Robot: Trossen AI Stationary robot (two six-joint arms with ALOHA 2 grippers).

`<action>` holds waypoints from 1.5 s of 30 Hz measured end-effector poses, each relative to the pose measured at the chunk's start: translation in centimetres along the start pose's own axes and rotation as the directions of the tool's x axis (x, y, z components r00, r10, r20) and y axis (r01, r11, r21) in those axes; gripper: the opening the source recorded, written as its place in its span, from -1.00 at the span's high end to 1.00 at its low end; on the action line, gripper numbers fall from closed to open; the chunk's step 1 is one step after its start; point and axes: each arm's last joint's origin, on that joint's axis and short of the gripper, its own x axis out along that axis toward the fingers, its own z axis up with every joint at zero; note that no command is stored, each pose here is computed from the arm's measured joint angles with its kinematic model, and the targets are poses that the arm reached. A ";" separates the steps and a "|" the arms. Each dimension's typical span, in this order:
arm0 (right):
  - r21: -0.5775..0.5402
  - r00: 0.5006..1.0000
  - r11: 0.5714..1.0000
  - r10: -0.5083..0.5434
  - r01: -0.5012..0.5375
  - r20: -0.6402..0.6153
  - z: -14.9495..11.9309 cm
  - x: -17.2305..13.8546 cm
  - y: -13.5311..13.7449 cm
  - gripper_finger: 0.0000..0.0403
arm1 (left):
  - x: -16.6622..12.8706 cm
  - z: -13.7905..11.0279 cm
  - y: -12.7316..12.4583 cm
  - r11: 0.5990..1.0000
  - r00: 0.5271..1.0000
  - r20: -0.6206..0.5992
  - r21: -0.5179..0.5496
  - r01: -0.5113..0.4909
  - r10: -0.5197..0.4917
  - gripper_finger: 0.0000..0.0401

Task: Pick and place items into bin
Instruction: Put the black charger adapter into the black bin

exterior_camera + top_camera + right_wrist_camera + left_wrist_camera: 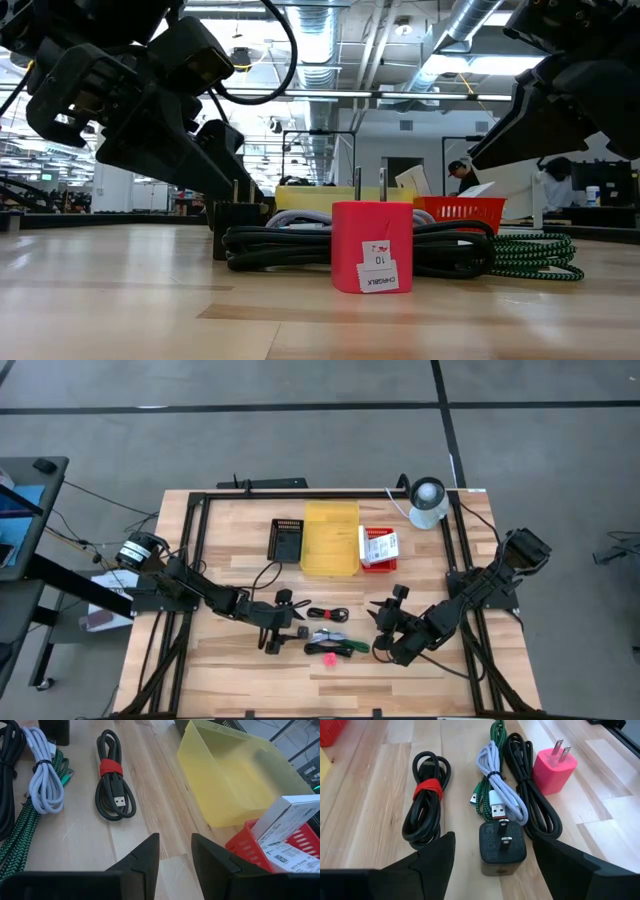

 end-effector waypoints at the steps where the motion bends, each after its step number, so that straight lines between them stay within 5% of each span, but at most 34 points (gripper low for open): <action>1: 0.000 1.000 1.000 0.000 0.000 0.000 0.0 0.0 0.0 0.47 | 0.0 0.0 0.0 1.000 1.000 0.000 -0.005 0.000 0.000 -0.28; 45: -0.001 1.000 1.000 0.000 0.000 0.000 0.0 0.0 0.0 0.47 | 0.0 0.1 -0.3 1.000 1.000 0.012 -0.012 0.027 -0.027 -0.28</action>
